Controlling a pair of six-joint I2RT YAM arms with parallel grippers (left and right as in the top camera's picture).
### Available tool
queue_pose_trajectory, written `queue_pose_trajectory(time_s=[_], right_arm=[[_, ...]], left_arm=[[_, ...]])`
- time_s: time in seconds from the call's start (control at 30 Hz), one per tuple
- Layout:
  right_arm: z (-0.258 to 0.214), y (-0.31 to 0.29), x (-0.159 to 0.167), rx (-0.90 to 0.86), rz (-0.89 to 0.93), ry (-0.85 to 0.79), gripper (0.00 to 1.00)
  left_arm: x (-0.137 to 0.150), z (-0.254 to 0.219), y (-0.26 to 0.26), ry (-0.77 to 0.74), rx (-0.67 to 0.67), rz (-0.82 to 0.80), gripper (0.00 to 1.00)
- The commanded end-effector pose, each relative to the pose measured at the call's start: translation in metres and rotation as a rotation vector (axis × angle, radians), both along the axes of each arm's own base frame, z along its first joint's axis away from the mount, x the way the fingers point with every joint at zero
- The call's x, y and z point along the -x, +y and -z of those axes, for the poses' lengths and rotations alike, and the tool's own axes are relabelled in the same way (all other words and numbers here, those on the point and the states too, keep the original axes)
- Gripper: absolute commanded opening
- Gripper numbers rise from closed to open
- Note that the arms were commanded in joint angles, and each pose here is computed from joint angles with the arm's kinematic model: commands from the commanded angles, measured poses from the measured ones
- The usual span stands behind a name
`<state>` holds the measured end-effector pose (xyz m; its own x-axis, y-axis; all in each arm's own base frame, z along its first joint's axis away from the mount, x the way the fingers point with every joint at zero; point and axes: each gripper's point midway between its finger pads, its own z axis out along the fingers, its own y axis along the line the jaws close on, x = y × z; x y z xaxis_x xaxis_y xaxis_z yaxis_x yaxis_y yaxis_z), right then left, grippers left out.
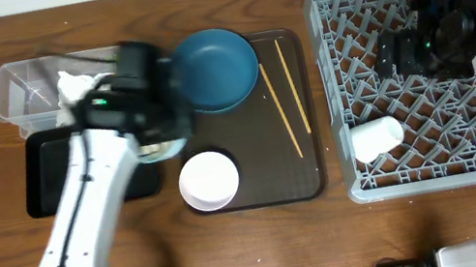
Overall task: Sort waste into correct bins and load items into the dishwasher rack
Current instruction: 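Carry the rice bowl left and tip rice onto the black tray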
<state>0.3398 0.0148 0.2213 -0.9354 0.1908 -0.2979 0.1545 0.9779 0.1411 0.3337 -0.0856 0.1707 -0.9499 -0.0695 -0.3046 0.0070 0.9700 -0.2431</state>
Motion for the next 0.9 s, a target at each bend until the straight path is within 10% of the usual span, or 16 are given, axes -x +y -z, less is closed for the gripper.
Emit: queue_pose_trajectory(time_s=[0.0,0.53,0.87], right_arm=[[-0.011,-0.003,0.0,0.005,-0.006,-0.036,0.99],[-0.012,-0.003,-0.001,0.005,-0.006,-0.041,0.99],[-0.012,-0.003,0.0,0.005,-0.006,-0.039,0.99]], left_arm=[[0.005,0.005,0.02,0.037,0.111,-0.044,0.06],[-0.016,-0.014,0.08,-0.148,0.815,-0.143,0.06],[-0.022,0.002,0.105,-0.111,1.021,-0.236,0.06]])
